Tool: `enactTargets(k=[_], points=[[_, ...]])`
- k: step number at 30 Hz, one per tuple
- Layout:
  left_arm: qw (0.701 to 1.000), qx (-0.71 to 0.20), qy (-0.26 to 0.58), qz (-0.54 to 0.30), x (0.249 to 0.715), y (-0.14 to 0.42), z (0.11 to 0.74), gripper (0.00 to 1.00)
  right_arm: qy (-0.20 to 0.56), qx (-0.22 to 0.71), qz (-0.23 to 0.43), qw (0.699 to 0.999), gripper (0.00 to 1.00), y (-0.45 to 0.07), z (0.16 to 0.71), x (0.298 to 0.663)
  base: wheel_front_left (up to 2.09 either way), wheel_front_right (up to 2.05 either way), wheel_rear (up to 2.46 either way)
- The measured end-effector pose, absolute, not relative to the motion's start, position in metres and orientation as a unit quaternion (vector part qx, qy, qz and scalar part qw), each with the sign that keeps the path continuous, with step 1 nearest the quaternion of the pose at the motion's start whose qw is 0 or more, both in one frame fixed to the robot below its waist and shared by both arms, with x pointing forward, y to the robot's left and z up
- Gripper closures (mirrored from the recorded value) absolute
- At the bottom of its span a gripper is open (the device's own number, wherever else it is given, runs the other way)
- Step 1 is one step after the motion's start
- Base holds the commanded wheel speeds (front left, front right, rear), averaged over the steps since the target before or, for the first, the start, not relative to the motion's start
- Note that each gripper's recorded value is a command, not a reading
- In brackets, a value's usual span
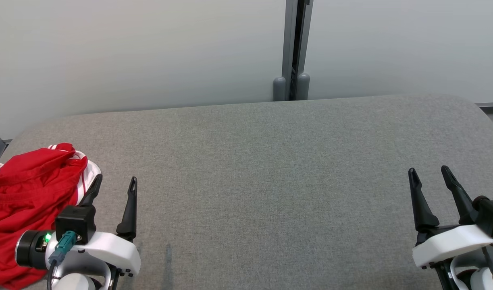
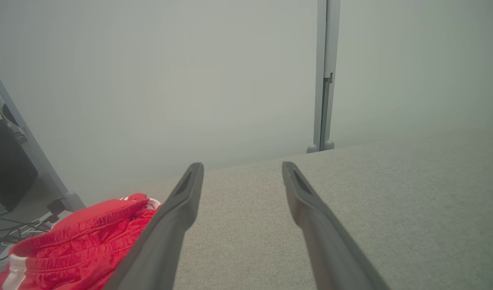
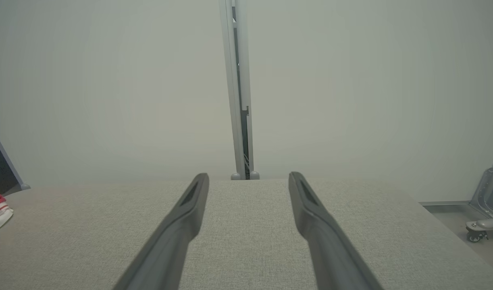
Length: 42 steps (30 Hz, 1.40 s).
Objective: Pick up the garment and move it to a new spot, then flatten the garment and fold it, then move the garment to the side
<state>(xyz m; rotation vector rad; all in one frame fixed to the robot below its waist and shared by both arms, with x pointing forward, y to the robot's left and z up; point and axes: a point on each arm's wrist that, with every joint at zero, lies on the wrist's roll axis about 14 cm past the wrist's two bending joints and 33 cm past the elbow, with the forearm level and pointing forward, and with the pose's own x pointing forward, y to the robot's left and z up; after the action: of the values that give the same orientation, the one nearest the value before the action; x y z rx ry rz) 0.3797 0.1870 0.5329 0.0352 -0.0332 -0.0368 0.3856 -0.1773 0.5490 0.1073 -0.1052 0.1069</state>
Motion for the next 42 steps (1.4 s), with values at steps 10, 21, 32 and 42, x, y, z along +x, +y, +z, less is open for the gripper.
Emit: enactTargets(k=[10, 21, 32, 42], points=[[1.0, 0.002, -0.009, -0.016, 0.378, 0.187, 0.529, 0.0, -0.051, 0.062, 0.052, 0.995, 0.0, -0.177, 0.548, 0.388, 0.0, 0.0, 0.0], [0.998, -0.027, -0.03, 0.055, 0.364, 0.231, 0.54, 0.0, -0.051, 0.068, 0.126, 0.988, 0.0, -0.125, 0.554, 0.405, 0.0, 0.0, 0.0], [0.981, -0.037, -0.049, 0.184, 0.311, 0.308, 0.547, 0.0, -0.049, 0.087, 0.242, 0.965, 0.0, -0.035, 0.562, 0.416, 0.0, 0.0, 0.0], [0.954, -0.048, -0.061, 0.29, 0.244, 0.362, 0.544, 0.0, -0.033, 0.101, 0.328, 0.939, 0.0, 0.036, 0.558, 0.415, 0.0, 0.0, 0.0]])
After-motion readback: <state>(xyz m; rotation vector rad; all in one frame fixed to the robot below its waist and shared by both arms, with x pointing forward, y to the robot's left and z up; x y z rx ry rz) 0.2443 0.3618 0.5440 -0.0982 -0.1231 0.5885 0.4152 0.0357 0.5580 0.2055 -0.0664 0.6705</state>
